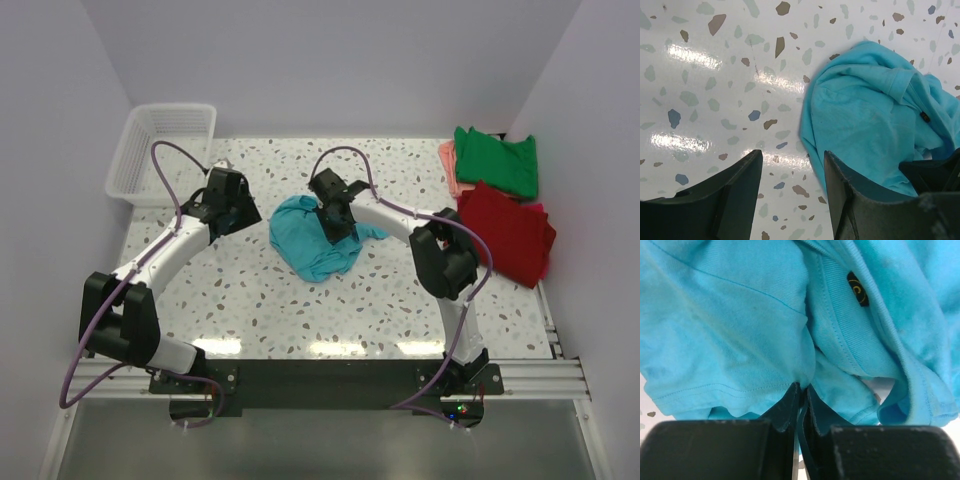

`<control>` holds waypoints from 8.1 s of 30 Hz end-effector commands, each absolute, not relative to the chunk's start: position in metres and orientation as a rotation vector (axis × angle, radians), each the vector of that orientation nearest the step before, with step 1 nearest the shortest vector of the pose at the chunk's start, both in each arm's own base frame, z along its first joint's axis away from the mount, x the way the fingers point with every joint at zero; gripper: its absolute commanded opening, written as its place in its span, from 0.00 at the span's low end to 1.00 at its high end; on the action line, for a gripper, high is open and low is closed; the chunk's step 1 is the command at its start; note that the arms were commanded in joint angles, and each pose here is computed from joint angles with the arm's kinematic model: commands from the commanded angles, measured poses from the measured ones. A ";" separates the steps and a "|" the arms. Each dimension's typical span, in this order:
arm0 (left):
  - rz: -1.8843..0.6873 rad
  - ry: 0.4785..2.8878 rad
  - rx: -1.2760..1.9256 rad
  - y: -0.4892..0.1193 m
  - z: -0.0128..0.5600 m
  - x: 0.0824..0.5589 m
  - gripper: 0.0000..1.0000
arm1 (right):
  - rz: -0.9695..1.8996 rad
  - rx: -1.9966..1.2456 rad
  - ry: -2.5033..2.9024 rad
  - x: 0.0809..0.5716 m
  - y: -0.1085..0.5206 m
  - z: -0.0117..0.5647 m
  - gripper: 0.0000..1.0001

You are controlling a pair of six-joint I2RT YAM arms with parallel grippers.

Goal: Fold and stack the t-shirts
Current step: Flatten the tshirt out

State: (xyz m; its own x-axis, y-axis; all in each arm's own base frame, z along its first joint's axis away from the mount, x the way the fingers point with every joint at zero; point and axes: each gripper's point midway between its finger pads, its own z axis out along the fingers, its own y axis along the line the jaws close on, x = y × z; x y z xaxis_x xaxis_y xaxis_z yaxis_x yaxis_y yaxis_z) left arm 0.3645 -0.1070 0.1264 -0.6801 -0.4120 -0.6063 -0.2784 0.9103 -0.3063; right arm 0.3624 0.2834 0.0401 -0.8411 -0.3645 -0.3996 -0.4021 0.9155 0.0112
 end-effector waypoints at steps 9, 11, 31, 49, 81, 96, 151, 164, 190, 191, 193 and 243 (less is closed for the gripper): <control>-0.280 2.324 -0.469 -0.107 0.137 0.368 0.56 | 0.176 -0.486 2.501 0.383 0.287 0.129 0.06; -0.285 2.322 -0.467 -0.108 0.138 0.368 0.56 | 0.191 -0.476 2.480 0.384 0.287 0.140 0.00; -0.495 2.333 -0.237 -0.143 0.128 0.362 0.50 | 0.076 -0.334 1.826 0.473 0.287 0.390 0.00; -0.766 2.178 0.377 -0.281 0.153 0.342 0.52 | -0.549 -0.059 1.540 0.514 0.184 0.465 0.00; -0.058 2.106 0.211 -0.299 0.089 0.429 0.24 | -0.491 0.049 1.786 0.547 0.116 0.376 0.00; 0.056 1.962 -0.045 -0.209 0.218 0.388 0.00 | -0.447 0.124 1.817 0.526 0.099 0.369 0.00; -0.075 1.431 -0.308 -0.094 0.438 0.348 0.00 | 0.086 -0.016 1.225 0.334 0.083 0.593 0.00; 0.224 1.756 -0.291 -0.126 0.238 0.431 0.00 | 0.018 -0.097 1.633 0.510 0.160 0.358 0.00; 0.370 1.816 -0.460 -0.066 0.161 0.517 0.77 | -0.123 -0.085 1.879 0.610 0.156 0.256 0.45; 0.362 1.816 -0.468 -0.065 0.162 0.517 0.78 | -0.141 -0.076 1.887 0.607 0.151 0.258 0.45; 0.357 1.827 -0.465 -0.063 0.162 0.516 0.79 | -0.130 -0.036 1.913 0.597 0.145 0.259 0.46; 0.203 2.531 -0.799 -0.016 0.020 0.302 0.53 | 0.053 0.032 2.277 0.471 0.143 0.193 0.42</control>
